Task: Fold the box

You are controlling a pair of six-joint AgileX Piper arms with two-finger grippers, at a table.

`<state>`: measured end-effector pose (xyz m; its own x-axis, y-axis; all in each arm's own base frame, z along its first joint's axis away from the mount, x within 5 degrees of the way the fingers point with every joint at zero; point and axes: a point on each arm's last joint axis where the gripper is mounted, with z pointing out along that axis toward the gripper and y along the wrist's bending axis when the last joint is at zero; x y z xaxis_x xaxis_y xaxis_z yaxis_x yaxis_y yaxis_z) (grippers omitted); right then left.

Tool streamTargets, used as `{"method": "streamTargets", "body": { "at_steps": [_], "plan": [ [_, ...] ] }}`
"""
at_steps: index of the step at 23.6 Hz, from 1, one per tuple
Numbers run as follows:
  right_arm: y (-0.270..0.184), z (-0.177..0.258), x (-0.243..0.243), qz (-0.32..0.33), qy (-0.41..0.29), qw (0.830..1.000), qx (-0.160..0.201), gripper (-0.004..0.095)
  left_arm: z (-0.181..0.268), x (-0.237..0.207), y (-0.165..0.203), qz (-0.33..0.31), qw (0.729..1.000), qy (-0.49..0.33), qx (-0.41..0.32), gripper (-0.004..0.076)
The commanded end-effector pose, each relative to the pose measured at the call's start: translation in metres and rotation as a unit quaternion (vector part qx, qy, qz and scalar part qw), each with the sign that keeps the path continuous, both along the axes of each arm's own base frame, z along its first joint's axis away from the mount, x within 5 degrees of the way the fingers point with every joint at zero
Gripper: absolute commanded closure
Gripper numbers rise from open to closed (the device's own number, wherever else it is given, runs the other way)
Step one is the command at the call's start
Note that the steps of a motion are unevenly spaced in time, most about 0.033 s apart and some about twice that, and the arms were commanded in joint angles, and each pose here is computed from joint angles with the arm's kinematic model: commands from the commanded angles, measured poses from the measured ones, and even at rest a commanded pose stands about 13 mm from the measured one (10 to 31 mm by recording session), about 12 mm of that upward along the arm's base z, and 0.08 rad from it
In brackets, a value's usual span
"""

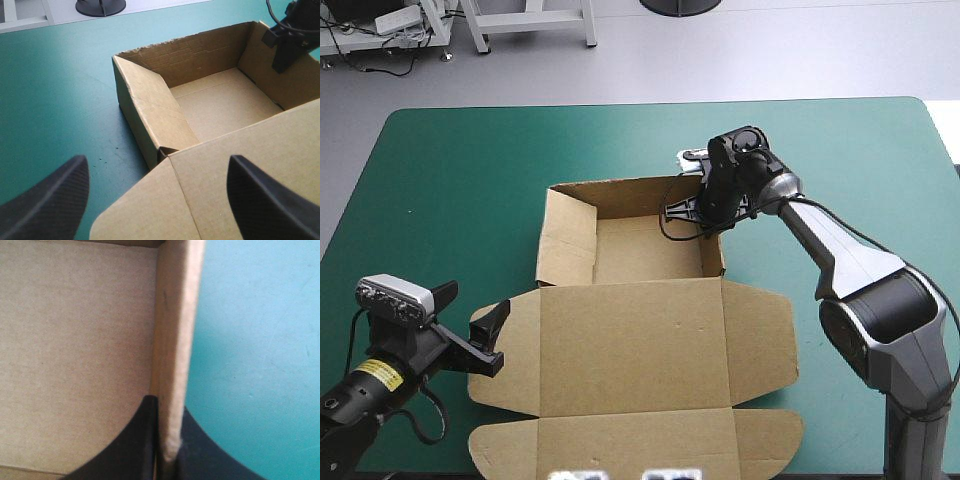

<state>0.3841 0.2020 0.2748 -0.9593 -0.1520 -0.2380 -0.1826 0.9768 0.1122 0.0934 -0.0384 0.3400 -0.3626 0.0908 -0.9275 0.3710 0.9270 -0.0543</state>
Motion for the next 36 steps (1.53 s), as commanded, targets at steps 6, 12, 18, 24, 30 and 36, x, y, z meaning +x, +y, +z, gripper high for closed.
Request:
{"method": "streamTargets", "body": {
  "at_steps": [6,12,18,24,30,36],
  "plan": [
    [-0.038,0.038,0.005,-0.002,-0.051,0.999,-0.016,0.0912,0.013,0.001,-0.001,0.000,0.999,-0.033,-0.015,0.0174],
    [-0.116,0.054,0.021,-0.076,-0.070,0.995,-0.018,0.0912,0.011,0.001,0.000,0.000,1.000,-0.023,-0.008,0.0174],
    [-0.257,0.107,-0.001,-0.229,-0.136,0.963,-0.037,0.0912,0.011,0.001,0.000,-0.001,1.000,-0.027,-0.007,0.0175],
    [-0.366,0.112,-0.037,-0.376,-0.139,0.916,-0.016,0.0912,0.011,0.001,0.000,-0.001,1.000,-0.028,-0.007,0.0175],
    [-0.392,0.070,-0.021,-0.393,-0.086,0.915,-0.024,0.0911,0.011,0.001,0.000,-0.001,1.000,-0.027,-0.006,0.0185],
    [-0.402,0.048,-0.012,-0.395,-0.065,0.915,-0.045,0.0904,0.011,0.001,0.000,-0.001,1.000,-0.027,-0.006,0.0224]
  ]
}}
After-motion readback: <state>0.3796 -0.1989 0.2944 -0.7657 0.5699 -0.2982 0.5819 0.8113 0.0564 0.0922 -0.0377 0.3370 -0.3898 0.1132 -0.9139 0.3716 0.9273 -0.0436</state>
